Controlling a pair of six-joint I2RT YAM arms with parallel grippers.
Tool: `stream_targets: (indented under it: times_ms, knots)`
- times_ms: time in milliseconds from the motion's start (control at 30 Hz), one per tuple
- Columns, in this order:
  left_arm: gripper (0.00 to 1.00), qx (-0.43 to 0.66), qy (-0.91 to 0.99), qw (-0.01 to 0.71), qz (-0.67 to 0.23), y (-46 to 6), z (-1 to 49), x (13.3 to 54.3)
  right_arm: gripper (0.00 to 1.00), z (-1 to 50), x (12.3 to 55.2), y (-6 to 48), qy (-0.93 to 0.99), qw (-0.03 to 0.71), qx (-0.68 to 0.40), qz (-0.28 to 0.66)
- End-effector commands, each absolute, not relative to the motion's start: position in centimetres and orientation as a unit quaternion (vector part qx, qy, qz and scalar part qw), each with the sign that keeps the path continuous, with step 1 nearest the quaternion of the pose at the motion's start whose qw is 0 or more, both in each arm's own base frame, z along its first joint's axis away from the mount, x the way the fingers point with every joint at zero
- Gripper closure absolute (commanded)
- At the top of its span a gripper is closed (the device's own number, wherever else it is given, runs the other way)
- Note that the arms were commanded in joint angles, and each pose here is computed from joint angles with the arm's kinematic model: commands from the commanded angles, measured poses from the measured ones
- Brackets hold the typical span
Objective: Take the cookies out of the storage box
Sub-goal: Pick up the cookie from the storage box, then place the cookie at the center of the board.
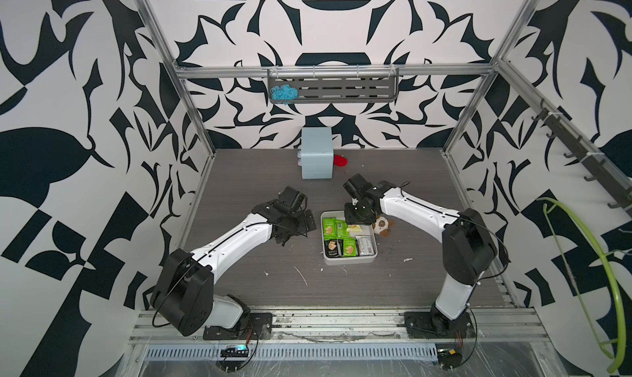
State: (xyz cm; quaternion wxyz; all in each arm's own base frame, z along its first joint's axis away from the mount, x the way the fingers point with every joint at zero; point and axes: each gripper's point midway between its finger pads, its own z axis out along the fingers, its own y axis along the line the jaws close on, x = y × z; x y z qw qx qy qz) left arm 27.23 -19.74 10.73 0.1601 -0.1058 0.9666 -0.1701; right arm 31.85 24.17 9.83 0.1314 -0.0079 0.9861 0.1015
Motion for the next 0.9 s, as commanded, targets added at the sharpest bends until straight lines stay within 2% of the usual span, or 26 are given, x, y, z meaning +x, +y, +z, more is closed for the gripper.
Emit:
stream_targets:
  times_ms: [0, 300, 467, 633, 867]
  knots:
    - [0.01, -0.101, 0.966, 0.152, -0.182, -21.0, 11.3, 27.5, 0.61, 12.7, 31.9, 22.6, 0.98, 0.167, -0.012, 0.109]
    - [0.01, -0.067, 0.966, 0.166, -0.186, -24.6, 12.6, 28.3, 0.61, 12.6, 32.1, 11.5, 0.978, 0.174, 0.079, 0.084]
    - [0.01, -0.06, 0.967, 0.161, -0.186, -25.8, 12.7, 28.9, 0.62, 10.6, 31.9, 5.6, 0.978, 0.155, 0.129, 0.055]
    - [0.01, -0.057, 0.967, 0.164, -0.185, -26.4, 12.9, 29.7, 0.62, 7.5, 32.2, 2.7, 0.978, 0.13, 0.158, 0.041]
    - [0.01, -0.062, 0.97, 0.156, -0.177, -26.2, 12.3, 29.6, 0.63, 4.4, 33.3, 1.6, 0.981, 0.104, 0.163, 0.032]
